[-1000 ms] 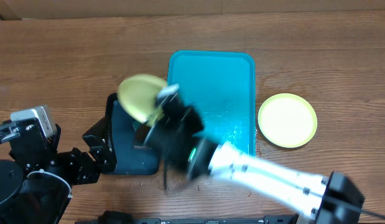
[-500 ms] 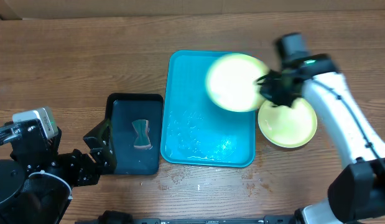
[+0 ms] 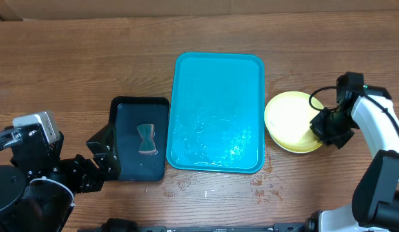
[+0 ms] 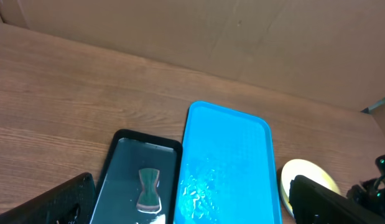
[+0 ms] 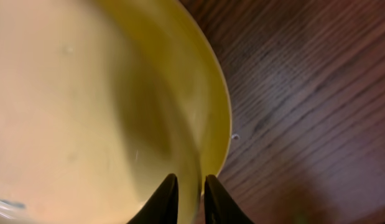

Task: Clean dirty plates on tray and stack at the side

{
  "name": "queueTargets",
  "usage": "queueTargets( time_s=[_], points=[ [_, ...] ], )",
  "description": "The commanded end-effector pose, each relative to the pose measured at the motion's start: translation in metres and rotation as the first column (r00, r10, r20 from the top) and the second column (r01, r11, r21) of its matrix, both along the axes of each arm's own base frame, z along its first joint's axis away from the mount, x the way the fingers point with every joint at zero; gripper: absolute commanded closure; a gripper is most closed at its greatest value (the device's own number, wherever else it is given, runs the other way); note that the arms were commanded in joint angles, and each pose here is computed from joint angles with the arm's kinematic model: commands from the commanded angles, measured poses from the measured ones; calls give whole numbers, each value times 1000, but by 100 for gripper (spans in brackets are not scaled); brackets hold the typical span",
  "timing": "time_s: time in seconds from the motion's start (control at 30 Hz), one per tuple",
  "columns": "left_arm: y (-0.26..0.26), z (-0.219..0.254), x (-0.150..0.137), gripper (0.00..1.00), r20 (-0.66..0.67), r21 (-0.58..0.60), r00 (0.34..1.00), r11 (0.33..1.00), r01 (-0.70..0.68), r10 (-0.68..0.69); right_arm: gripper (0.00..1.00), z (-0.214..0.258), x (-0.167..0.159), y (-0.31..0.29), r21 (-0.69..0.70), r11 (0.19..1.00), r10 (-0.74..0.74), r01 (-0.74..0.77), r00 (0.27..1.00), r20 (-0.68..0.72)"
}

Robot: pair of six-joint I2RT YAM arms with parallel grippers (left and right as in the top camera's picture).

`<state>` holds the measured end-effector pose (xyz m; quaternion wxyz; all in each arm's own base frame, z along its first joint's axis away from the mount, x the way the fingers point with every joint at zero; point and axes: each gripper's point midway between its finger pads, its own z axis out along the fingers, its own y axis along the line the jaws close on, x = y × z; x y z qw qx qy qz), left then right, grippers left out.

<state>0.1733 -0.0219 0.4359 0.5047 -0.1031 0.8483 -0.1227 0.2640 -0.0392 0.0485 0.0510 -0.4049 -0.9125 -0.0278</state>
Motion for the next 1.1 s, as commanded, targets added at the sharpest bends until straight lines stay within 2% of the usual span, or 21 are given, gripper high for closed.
queueTargets(
  time_s=[0.0,0.1,0.23,0.27,0.33,0.4,0.6,0.67,0.73,0.83,0.9,1.0,1.07],
  points=[
    [3,2,1,0,6,12,1000,1000,-13,13,73,14,5,11,62,998,10,-14,998,61],
    [3,2,1,0,6,12,1000,1000,-13,13,64,39,9,25,117,990,57,-73,989,137],
    [3,2,1,0,6,12,1000,1000,-13,13,60,99,12,55,136,964,171,-227,927,333],
    [3,2,1,0,6,12,1000,1000,-13,13,57,128,12,78,141,922,264,-362,850,456],
    [3,2,1,0,6,12,1000,1000,-13,13,49,168,2,111,113,840,367,-530,710,602],
    [3,2,1,0,6,12,1000,1000,-13,13,0,197,-15,135,87,789,395,-608,610,687],
    [3,2,1,0,6,12,1000,1000,-13,13,1,247,-66,170,2,687,420,-727,399,815],
    [3,2,1,0,6,12,1000,1000,-13,13,0,255,-75,170,-38,676,428,-736,350,833],
    [3,2,1,0,6,12,1000,1000,-13,13,0,254,-78,160,-91,698,454,-710,341,823],
    [3,2,1,0,6,12,1000,1000,-13,13,0,252,-70,134,-203,764,497,-612,358,791],
    [3,2,1,0,6,12,1000,1000,-13,13,1,253,-60,122,-292,769,541,-568,337,771],
    [3,2,1,0,6,12,1000,1000,-13,13,1,260,-41,113,-457,717,631,-526,213,746],
    [3,2,1,0,6,11,1000,1000,-14,14,0,264,-31,113,-560,673,676,-484,94,731]
  ],
)
